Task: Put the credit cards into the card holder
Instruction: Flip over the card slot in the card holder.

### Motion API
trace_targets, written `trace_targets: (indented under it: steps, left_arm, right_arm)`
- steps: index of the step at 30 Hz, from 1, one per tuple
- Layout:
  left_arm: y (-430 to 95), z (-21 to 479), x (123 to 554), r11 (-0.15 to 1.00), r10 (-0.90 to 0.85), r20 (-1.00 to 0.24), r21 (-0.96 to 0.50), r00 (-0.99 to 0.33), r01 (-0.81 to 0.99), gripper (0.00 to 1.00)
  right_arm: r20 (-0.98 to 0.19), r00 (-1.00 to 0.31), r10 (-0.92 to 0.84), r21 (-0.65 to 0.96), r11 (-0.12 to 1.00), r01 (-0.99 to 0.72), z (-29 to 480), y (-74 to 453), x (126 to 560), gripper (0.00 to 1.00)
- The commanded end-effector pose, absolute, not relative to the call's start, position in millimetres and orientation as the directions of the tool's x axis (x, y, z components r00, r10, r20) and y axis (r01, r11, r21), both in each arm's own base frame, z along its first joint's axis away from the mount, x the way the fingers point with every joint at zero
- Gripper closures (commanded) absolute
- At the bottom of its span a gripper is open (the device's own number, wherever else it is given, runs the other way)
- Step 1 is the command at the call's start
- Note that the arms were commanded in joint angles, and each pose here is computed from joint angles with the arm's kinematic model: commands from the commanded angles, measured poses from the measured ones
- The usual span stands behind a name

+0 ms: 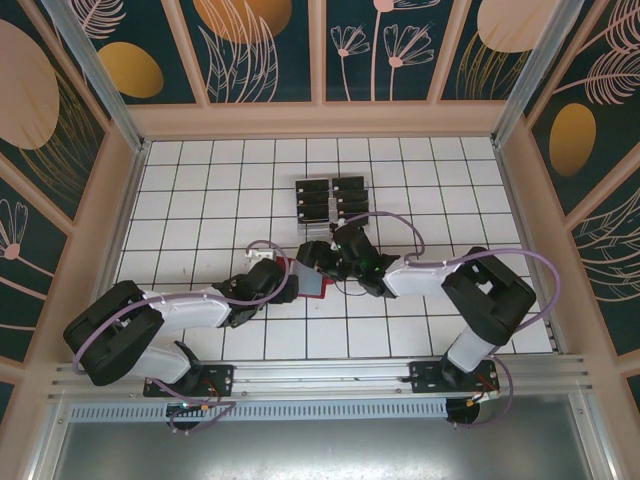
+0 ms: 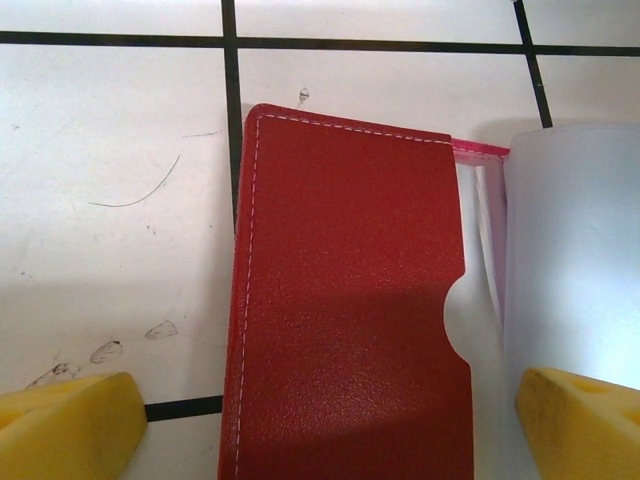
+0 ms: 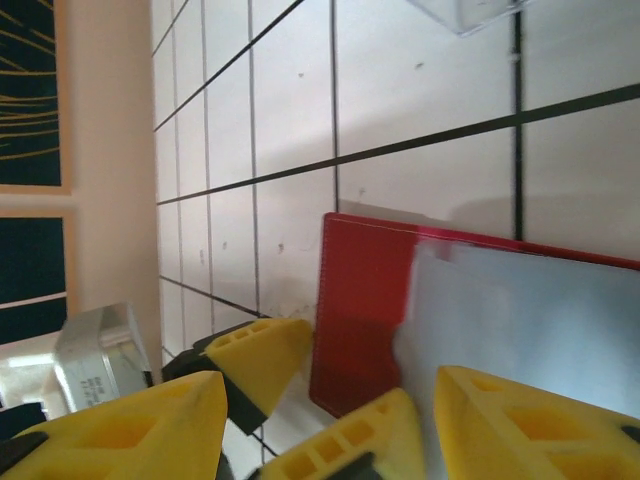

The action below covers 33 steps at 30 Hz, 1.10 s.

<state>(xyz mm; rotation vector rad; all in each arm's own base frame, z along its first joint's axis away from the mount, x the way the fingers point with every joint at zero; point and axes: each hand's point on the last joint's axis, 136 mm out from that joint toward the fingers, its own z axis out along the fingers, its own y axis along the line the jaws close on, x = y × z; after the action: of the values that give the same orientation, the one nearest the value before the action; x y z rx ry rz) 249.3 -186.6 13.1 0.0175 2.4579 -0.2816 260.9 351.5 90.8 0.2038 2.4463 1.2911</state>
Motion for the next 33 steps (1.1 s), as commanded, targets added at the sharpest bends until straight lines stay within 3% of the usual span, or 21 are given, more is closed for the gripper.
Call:
trace_targets:
  steps: [1, 22, 28, 33]
  left_arm:
    - [-164, -26, 230, 0.99, -0.045, -0.51, -0.137, -0.859, 0.029, 0.01]
    - [-169, -17, 233, 0.984, -0.06, -0.529, -0.172, -0.846, 0.038, 0.02]
    - [-167, 19, 239, 0.962, -0.175, -0.594, -0.271, -0.785, -0.009, 0.02]
    - [-148, 72, 245, 0.918, -0.347, -0.671, -0.388, -0.655, -0.088, 0.02]
  right_arm:
    - [-0.281, -0.912, 0.299, 0.779, 0.626, -0.035, 79, 336, 260, 0.43]
    - [-0.27, -0.937, 0.22, 0.784, 0.615, -0.081, 72, 368, 258, 0.43]
    - [-0.282, -0.936, 0.211, 0.786, 0.611, -0.099, 83, 375, 258, 0.43]
    - [-0.283, -0.94, 0.193, 0.789, 0.604, -0.113, 87, 388, 260, 0.43]
